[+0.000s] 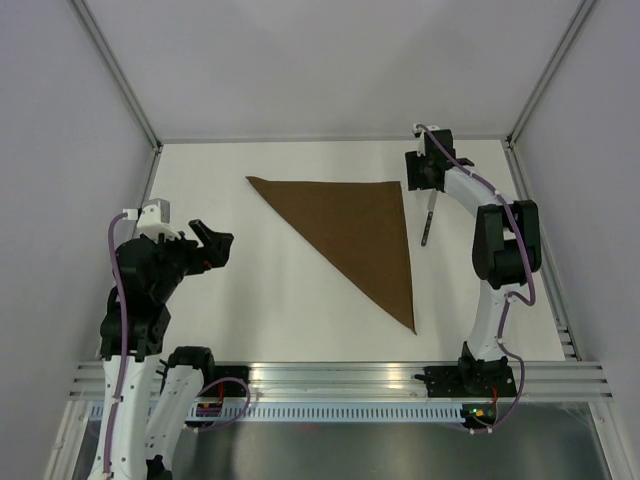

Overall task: Fold the napkin, place the utensils inside, and roll it up
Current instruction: Grab a utensil with the right arm

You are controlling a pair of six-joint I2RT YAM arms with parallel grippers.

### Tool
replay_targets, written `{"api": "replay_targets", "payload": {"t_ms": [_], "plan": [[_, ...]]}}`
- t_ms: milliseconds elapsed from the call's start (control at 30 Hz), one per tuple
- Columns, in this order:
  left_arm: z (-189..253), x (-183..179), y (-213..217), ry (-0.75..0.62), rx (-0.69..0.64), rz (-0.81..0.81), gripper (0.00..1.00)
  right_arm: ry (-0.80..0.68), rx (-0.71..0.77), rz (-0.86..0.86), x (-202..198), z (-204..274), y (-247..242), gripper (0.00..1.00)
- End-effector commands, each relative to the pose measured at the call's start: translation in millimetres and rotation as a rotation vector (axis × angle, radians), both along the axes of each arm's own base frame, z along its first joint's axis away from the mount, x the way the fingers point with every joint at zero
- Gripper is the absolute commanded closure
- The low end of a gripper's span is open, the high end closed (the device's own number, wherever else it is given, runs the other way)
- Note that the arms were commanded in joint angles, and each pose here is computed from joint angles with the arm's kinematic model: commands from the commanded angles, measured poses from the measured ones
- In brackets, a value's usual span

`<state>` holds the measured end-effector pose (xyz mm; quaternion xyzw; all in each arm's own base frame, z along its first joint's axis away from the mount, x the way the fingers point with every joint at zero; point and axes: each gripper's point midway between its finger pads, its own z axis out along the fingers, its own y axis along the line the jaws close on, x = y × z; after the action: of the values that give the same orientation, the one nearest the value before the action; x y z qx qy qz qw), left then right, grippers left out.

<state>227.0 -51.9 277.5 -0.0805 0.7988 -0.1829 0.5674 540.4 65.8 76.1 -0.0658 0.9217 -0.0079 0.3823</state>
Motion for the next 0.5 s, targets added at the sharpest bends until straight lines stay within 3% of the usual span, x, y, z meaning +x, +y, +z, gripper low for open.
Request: {"api": "replay_targets", "payload": {"t_ms": [0,200,467], "plan": [[5.6,3.5,-14.8,-0.032,-0.089,-0.051,0.0,0.002,-0.025,-0.077,-36.8,30.9,-25.4,0.41],[7.8,4.4,-24.0,-0.042,-0.139,-0.086,0.0,0.094,0.013,-0.13,-78.5,11.0,-36.9,0.43],[18.6,3.6,-24.1,-0.068,-0.138,-0.089,0.0,0.137,0.046,-0.147,-90.9,-5.4,-33.3,0.46]]}}
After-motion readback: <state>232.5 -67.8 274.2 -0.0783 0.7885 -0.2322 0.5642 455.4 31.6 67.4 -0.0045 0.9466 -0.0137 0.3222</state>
